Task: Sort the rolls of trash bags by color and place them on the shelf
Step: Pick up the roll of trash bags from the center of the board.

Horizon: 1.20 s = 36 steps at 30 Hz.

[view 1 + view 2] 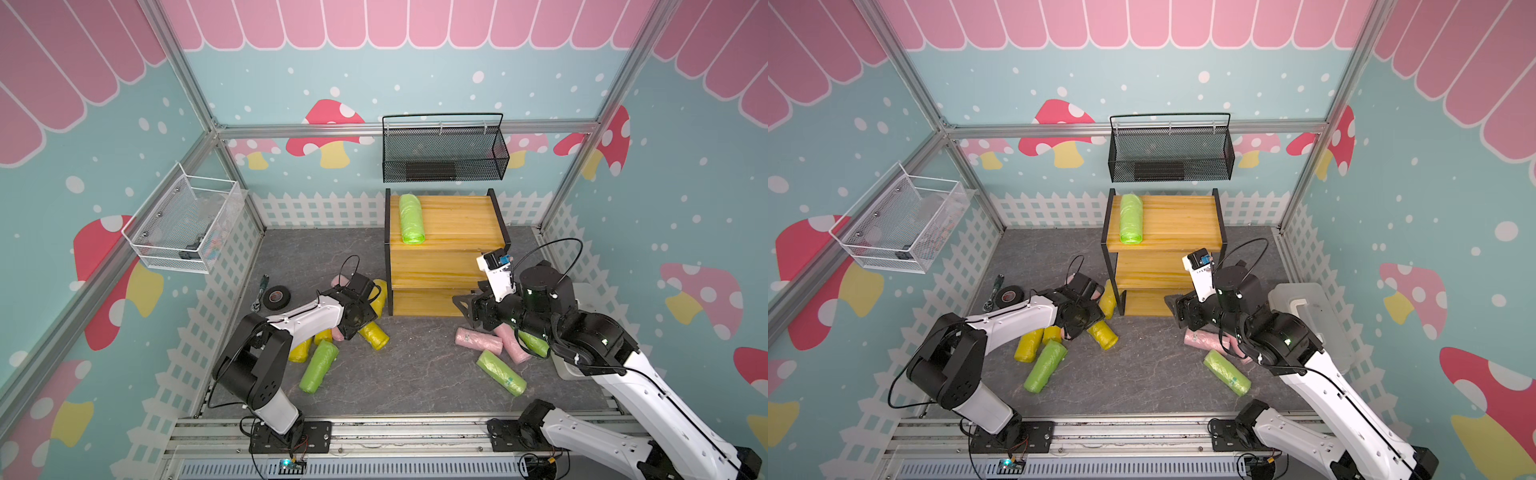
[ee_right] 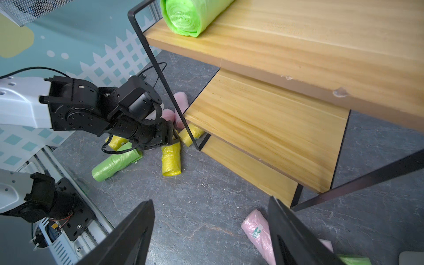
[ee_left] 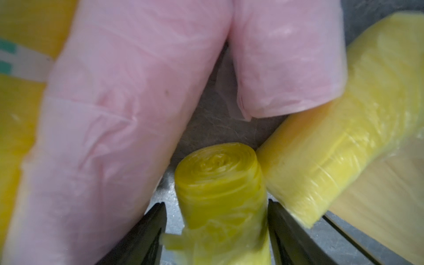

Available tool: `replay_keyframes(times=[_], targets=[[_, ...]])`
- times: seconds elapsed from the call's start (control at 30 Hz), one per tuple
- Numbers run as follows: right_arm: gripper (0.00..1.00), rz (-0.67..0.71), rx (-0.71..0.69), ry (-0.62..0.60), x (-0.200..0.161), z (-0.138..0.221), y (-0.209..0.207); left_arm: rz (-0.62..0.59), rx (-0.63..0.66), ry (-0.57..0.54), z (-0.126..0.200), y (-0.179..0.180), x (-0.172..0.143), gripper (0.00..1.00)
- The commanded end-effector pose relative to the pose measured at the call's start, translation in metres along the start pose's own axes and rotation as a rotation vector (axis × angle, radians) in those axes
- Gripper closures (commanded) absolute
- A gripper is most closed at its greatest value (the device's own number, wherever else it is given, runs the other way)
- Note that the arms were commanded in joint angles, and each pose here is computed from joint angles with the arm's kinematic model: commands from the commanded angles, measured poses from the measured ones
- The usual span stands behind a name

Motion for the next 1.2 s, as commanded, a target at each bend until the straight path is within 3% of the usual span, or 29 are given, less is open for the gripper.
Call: replay_keyframes(times=[0.0, 0.3, 0.4, 0.43, 0.53, 0.57, 0.67, 0.8, 0.9, 1.03, 1.17], targets=[[0.20, -0.035, 0.021, 0.029, -0.010, -0.001, 0.003, -0.005, 0.033, 0.000, -0.013, 0.010, 0.000, 0.28], [0.19, -0.017, -0.018, 0.014, -0.006, 0.030, -0.004, 0.002, 0.001, 0.040, -0.025, 0.011, -0.011, 0.44], [0.19, 0.004, -0.034, 0.015, -0.004, 0.045, -0.007, 0.003, -0.002, 0.046, -0.028, 0.012, -0.012, 0.55], [0.19, 0.003, -0.033, 0.012, -0.003, 0.049, -0.007, 0.003, -0.007, 0.050, -0.028, 0.011, -0.013, 0.61], [0.19, -0.018, -0.019, 0.001, -0.006, 0.059, -0.005, 0.005, -0.047, 0.066, -0.026, 0.006, -0.018, 0.97], [0.19, -0.026, -0.009, 0.003, -0.009, 0.060, -0.004, 0.007, -0.072, 0.072, -0.022, 0.004, -0.020, 1.00], [0.14, 0.022, 0.010, 0.055, -0.023, 0.061, -0.002, -0.001, -0.143, 0.047, -0.001, -0.004, -0.024, 1.00], [0.02, 0.055, -0.078, 0.121, -0.032, 0.066, -0.017, -0.005, -0.268, -0.007, 0.042, -0.008, -0.030, 1.00], [0.01, 0.025, -0.054, 0.136, -0.027, 0.066, -0.011, 0.062, -0.385, -0.039, 0.077, -0.002, -0.032, 1.00], [0.01, -0.089, 0.174, 0.188, -0.028, 0.048, 0.028, 0.171, -0.543, -0.062, 0.117, 0.007, -0.036, 1.00], [0.01, -0.354, 0.475, 0.201, -0.040, 0.011, 0.078, 0.244, -0.658, -0.078, 0.147, 0.008, -0.036, 1.00]])
Point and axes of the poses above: each gripper's point midway between its finger pads, its own z axis back along the fingers, its own y axis along the line the jaws close on, x = y × z, the point moved 1 cm from there along z, back along the fingers, and after that the axes turned 2 degrees about z, right-handed, at the moved point
